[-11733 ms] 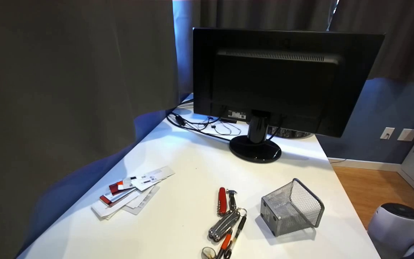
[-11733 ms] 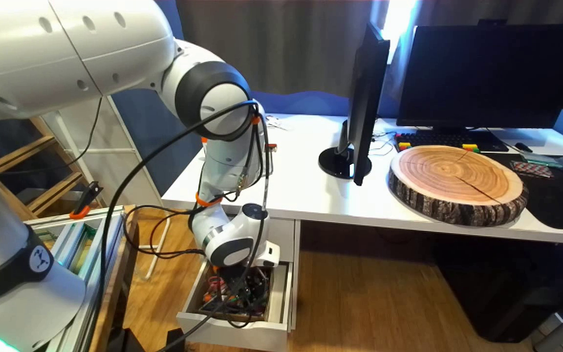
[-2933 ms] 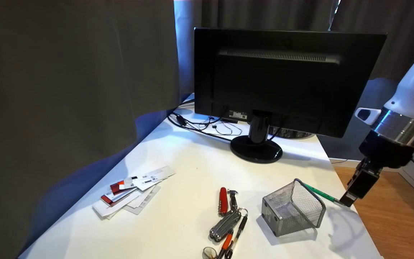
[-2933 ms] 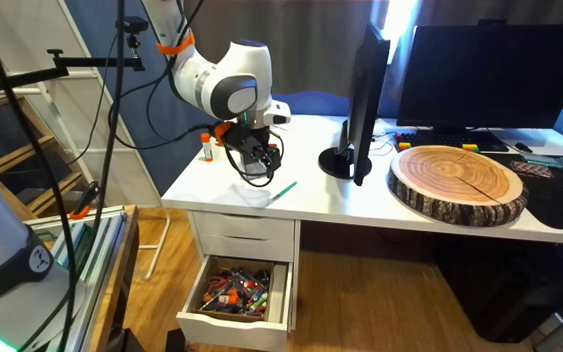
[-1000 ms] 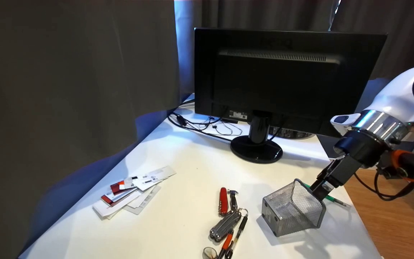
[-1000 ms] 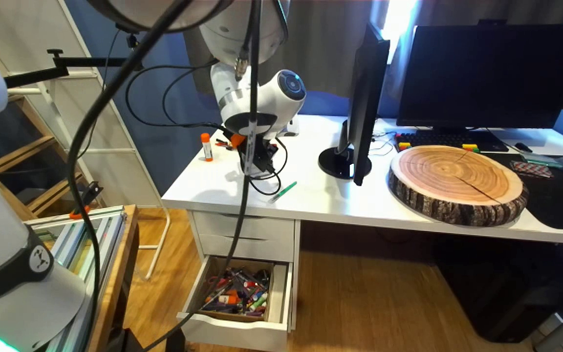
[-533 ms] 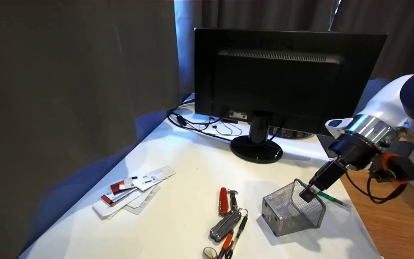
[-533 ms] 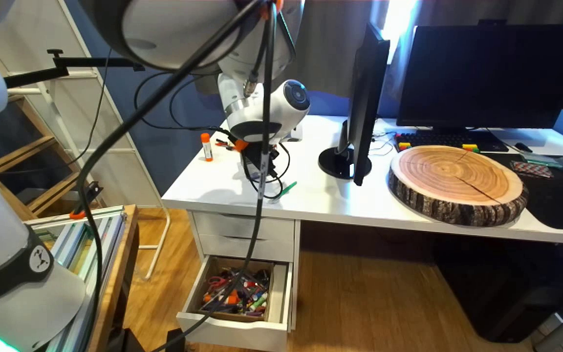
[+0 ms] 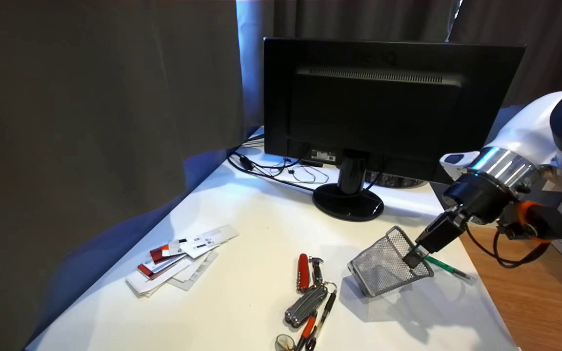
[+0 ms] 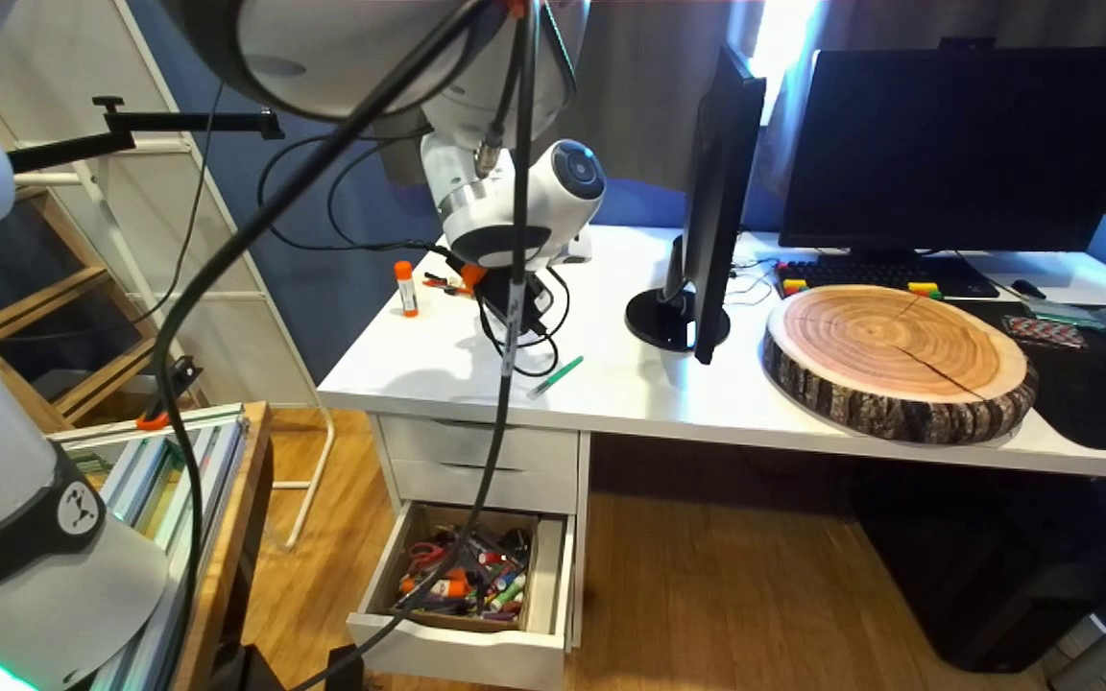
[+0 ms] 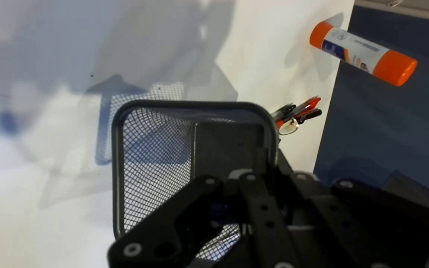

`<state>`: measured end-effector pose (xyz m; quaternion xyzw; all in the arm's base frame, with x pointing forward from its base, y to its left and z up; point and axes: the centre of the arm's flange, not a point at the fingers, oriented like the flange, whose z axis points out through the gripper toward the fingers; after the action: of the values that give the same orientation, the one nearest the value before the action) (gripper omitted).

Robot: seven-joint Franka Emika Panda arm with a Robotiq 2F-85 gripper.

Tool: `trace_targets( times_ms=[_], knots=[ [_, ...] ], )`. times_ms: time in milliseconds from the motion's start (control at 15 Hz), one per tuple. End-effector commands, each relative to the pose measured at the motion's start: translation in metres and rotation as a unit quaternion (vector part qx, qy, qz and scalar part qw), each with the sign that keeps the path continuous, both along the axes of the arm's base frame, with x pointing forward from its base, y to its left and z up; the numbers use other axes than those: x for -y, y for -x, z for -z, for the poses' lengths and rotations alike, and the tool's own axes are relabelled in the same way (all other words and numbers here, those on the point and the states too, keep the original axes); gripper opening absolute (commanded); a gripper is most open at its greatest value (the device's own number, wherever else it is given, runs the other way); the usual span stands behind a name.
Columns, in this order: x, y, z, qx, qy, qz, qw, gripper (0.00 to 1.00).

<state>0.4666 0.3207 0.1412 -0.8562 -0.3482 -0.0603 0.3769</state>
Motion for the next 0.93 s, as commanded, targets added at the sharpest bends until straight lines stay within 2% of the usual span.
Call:
trace_targets(
  times_ms=[0, 133, 467, 867],
  knots=[
    [-0.003, 0.022, -0.028, 0.04, 0.033, -0.007, 0.9986, 0.01],
    [-0.008, 0.038, -0.041, 0.07, 0.073, -0.015, 0.9948, 0.01],
    [-0.031, 0.078, -0.069, 0.115, 0.134, -0.045, 0.9833, 0.01],
    [-0.048, 0.1, -0.086, 0.171, 0.22, -0.077, 0.9573, 0.01]
  ],
)
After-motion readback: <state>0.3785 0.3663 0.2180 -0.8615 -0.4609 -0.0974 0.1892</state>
